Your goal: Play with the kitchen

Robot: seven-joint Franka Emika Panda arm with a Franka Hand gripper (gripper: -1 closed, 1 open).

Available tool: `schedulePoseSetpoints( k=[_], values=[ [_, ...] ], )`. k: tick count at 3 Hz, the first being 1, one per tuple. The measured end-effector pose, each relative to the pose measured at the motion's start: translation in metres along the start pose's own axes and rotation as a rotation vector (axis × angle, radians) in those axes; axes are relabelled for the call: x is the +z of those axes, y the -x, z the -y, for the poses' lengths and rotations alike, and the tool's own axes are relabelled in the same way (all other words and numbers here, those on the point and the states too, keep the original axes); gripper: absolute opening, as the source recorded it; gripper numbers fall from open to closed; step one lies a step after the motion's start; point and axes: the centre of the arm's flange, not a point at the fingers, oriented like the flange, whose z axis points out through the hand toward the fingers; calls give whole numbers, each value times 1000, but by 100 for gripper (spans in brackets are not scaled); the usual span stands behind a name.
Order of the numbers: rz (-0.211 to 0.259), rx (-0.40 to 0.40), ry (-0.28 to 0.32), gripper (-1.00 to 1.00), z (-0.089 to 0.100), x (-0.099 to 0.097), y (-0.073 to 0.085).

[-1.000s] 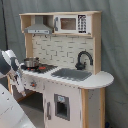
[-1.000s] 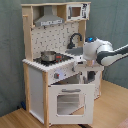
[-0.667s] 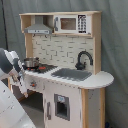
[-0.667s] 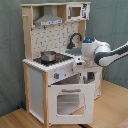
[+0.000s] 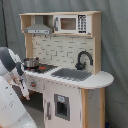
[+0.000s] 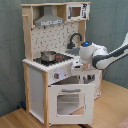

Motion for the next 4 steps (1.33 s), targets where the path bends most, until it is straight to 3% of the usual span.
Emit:
schedulePoseSetpoints(
  k=[1,4],
  values=[
    [1,-1,-1,-100,-1,2,0],
    [13,-89,-11,-100,-11,41,-5]
  ],
)
